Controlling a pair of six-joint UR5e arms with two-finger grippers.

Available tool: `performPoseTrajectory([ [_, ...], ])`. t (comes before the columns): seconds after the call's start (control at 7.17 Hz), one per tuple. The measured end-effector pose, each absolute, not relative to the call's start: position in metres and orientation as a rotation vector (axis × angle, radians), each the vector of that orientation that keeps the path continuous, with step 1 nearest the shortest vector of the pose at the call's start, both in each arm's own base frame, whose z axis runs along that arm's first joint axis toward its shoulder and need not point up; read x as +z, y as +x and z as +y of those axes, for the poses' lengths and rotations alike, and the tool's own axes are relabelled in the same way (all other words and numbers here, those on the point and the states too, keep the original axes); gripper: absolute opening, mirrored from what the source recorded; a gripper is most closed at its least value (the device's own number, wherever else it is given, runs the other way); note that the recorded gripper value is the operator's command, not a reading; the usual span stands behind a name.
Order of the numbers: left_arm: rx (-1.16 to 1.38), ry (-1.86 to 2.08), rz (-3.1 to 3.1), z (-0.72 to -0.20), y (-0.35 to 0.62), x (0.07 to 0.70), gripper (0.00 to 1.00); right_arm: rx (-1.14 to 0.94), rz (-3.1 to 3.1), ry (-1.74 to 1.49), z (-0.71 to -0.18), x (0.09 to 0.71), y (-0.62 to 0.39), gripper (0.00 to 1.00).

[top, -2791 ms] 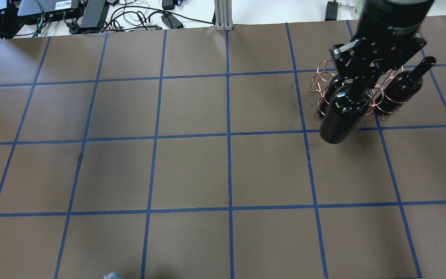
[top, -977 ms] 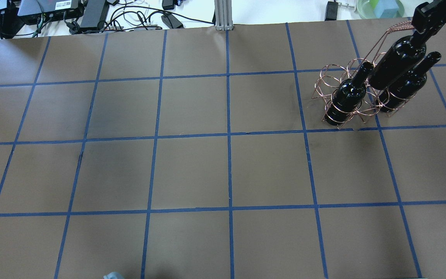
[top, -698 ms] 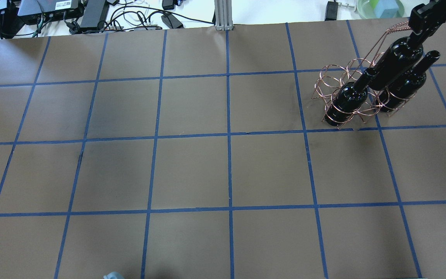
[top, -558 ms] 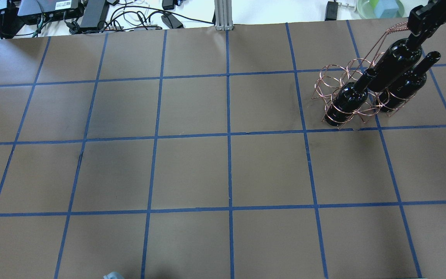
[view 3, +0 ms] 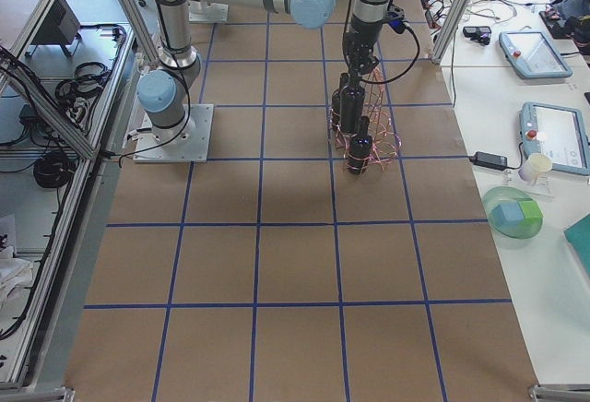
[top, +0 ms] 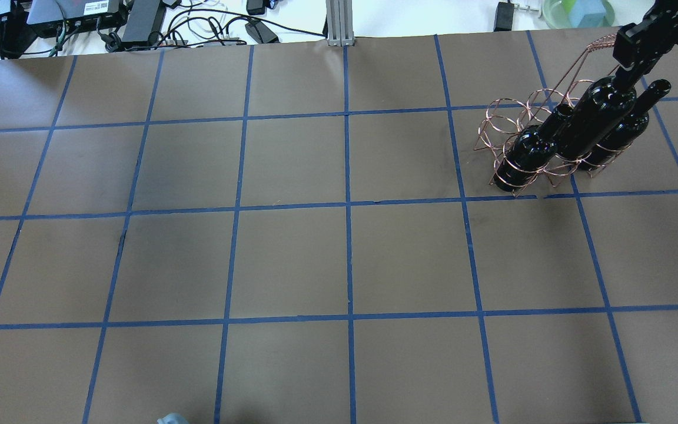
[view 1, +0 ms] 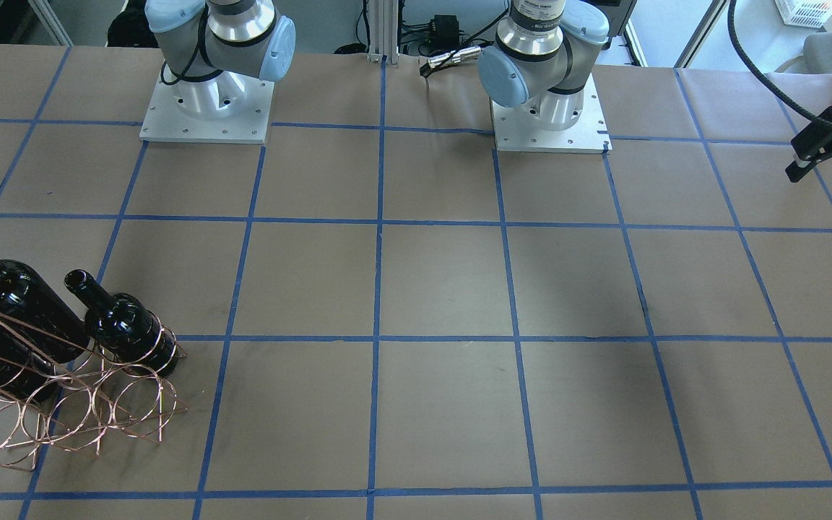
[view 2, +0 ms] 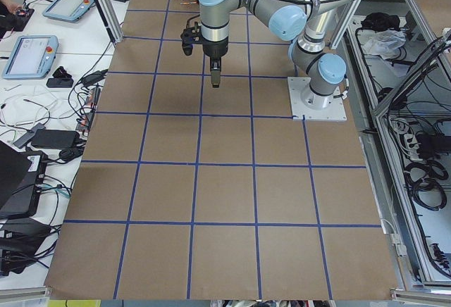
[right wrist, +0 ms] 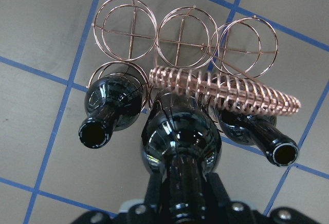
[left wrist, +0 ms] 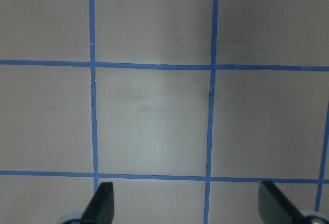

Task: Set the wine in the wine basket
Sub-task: 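Lower the bottle into the empty basket slot with the right gripper, then push the bottle down into the basket and open the right gripper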

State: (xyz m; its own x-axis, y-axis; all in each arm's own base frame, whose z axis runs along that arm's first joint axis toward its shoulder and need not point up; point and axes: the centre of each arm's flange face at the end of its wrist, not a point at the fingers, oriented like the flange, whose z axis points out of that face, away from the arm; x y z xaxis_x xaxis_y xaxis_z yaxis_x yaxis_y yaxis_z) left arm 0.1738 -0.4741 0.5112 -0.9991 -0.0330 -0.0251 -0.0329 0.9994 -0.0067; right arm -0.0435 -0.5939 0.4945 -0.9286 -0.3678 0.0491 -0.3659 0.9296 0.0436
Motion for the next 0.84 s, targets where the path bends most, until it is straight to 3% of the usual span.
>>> performPoseTrajectory([
  [0.84,-0.003,-0.053,3.117,-0.474,0.174,0.509,1.0,-0.109,-3.032,0.596,-0.61,0.466,-0.049,0.0],
])
